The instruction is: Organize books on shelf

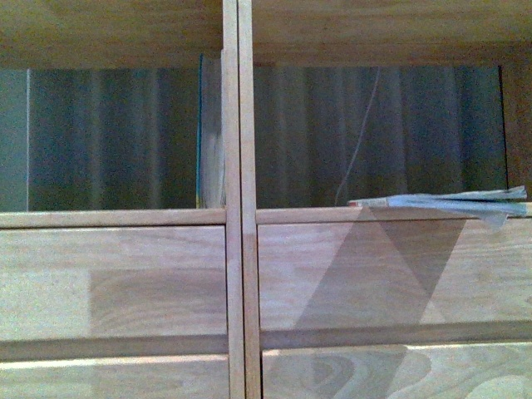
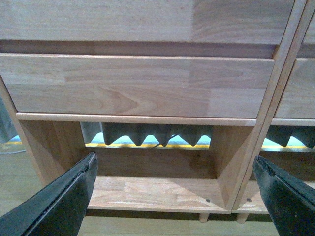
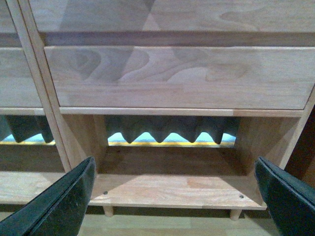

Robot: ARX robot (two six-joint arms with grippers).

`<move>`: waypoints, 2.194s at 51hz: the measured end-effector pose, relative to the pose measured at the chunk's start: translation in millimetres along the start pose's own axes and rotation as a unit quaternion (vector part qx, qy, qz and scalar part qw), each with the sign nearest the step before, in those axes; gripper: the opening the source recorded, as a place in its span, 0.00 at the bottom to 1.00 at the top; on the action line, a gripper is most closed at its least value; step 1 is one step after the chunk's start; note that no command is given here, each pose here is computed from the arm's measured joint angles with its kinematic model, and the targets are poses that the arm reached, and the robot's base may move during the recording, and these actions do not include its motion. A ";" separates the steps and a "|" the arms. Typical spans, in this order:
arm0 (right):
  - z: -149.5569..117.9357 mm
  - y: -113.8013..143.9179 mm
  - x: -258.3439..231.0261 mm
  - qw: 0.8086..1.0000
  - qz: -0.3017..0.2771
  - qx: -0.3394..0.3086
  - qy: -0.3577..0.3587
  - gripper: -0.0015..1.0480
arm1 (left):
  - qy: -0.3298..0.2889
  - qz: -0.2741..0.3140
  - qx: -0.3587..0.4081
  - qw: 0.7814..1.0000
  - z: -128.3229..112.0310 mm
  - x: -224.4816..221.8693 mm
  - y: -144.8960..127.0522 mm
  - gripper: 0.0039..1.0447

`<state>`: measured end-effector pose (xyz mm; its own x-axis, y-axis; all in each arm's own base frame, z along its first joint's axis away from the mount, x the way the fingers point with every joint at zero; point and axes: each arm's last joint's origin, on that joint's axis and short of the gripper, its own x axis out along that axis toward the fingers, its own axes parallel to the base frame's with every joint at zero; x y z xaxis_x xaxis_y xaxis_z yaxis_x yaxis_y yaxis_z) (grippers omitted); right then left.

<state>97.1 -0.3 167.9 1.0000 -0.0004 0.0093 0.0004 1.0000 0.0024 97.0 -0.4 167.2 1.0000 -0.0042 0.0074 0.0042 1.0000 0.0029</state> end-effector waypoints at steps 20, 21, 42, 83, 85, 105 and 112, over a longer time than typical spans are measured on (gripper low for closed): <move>0.0 0.0 0.0 1.000 0.000 0.000 0.000 0.93 | 0.000 0.000 0.000 1.000 0.0 0.0 0.0 0.93; 0.0 0.0 0.0 1.000 0.000 0.000 0.000 0.93 | 0.000 0.000 0.000 1.000 0.0 0.0 0.0 0.93; 3.7 -0.5 4.2 0.996 -0.085 0.004 -0.011 0.93 | 0.000 0.000 0.000 1.000 0.0 0.0 0.0 0.93; 54.3 30.4 178.0 0.833 -0.106 0.488 0.237 0.93 | 0.000 0.000 0.000 1.000 0.0 0.0 0.0 0.93; 55.1 28.5 185.6 0.820 -0.112 0.508 0.236 0.93 | 0.000 0.000 0.000 1.000 0.0 0.0 0.0 0.93; 61.5 15.5 248.1 0.709 -0.132 0.660 0.211 0.93 | 0.000 0.000 0.000 1.000 0.0 0.0 0.0 0.93; 61.0 16.9 258.4 0.691 -0.136 0.680 0.205 0.93 | 0.000 0.000 0.000 1.000 0.0 0.0 0.0 0.93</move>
<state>354.9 16.4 231.4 0.8835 0.0905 -0.4595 0.4582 0.0360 0.8881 97.0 -0.4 167.2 1.0000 -0.0042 0.0074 0.0042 1.0000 0.0025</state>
